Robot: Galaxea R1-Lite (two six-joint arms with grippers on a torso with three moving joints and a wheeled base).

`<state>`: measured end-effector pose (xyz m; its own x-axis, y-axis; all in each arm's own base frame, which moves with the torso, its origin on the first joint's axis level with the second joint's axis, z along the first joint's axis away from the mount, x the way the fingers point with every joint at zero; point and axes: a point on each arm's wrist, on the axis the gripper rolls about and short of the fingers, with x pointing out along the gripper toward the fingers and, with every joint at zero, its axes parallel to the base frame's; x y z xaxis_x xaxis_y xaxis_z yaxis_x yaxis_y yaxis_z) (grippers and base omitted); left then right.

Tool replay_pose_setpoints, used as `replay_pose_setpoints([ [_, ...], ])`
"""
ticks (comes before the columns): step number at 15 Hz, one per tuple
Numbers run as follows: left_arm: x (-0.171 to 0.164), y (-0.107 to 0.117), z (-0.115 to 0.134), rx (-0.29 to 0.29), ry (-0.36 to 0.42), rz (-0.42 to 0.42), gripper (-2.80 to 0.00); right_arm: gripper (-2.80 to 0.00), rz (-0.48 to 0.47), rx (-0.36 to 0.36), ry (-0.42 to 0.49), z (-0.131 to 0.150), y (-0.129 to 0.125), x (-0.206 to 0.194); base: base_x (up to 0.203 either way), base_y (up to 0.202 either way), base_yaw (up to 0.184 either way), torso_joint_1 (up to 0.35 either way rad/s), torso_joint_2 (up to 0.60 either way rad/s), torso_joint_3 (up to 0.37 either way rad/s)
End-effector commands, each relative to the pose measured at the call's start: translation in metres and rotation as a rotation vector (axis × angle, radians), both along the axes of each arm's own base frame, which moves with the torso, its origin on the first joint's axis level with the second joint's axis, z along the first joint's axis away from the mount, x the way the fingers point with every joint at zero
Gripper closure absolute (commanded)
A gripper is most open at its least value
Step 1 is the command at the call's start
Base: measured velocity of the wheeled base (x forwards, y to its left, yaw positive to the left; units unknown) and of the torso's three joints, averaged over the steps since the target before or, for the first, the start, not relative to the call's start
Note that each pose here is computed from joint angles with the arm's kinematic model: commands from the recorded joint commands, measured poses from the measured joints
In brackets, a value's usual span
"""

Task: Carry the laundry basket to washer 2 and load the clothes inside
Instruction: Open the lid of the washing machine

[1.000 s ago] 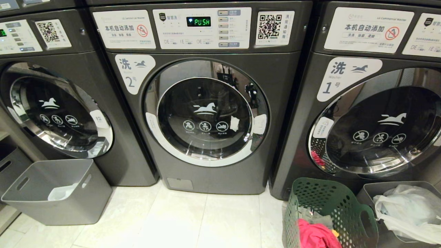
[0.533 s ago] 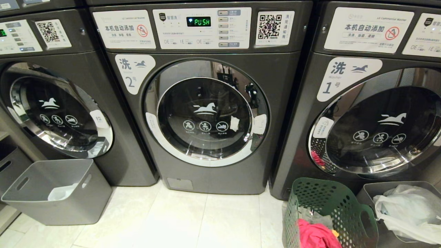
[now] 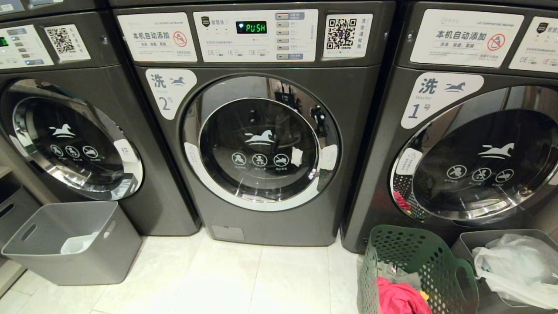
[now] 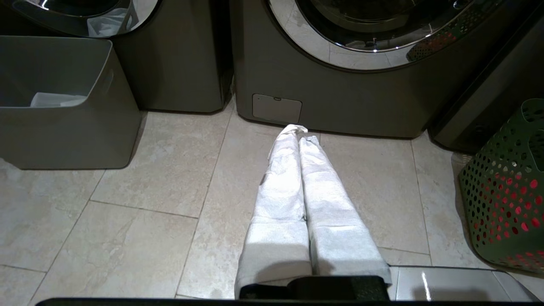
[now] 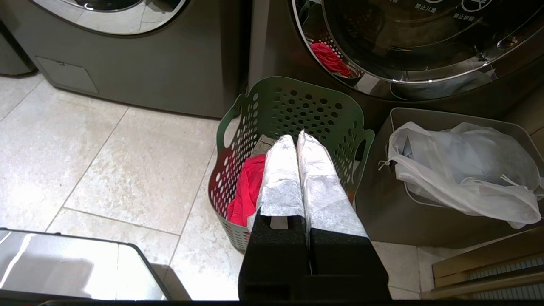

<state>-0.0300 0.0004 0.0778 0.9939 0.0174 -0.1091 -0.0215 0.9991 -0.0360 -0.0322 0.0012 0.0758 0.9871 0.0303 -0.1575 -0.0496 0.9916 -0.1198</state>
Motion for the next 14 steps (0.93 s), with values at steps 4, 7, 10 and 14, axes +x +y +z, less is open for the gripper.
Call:
replay_pose_setpoints([
  [4, 0.0002, -0.0001, -0.0005, 0.019, 0.006, -0.006, 0.00, 0.00, 0.001, -0.001, 0.003, -0.0001, 0.0000, 0.0001, 0.000, 0.000, 0.000, 0.000, 0.00, 0.000],
  [7, 0.0001, -0.0001, -0.0005, 0.021, 0.004, -0.007, 0.00, 0.00, 0.001, -0.001, 0.003, -0.0001, 0.0000, 0.0001, -0.001, -0.081, 0.004, 0.000, 0.00, 0.004],
  [10, 0.0001, -0.0001, -0.0005, 0.021, 0.004, -0.007, 0.00, 0.00, 0.001, -0.001, 0.003, -0.0001, 0.0000, 0.0001, 0.000, -0.195, 0.001, 0.004, 0.00, 0.002],
  [14, 0.0002, -0.0001, -0.0005, 0.021, 0.005, -0.008, 0.00, 0.00, 0.001, -0.001, 0.003, -0.0001, 0.0000, 0.0001, 0.000, -0.195, 0.002, 0.002, 0.00, 0.001],
])
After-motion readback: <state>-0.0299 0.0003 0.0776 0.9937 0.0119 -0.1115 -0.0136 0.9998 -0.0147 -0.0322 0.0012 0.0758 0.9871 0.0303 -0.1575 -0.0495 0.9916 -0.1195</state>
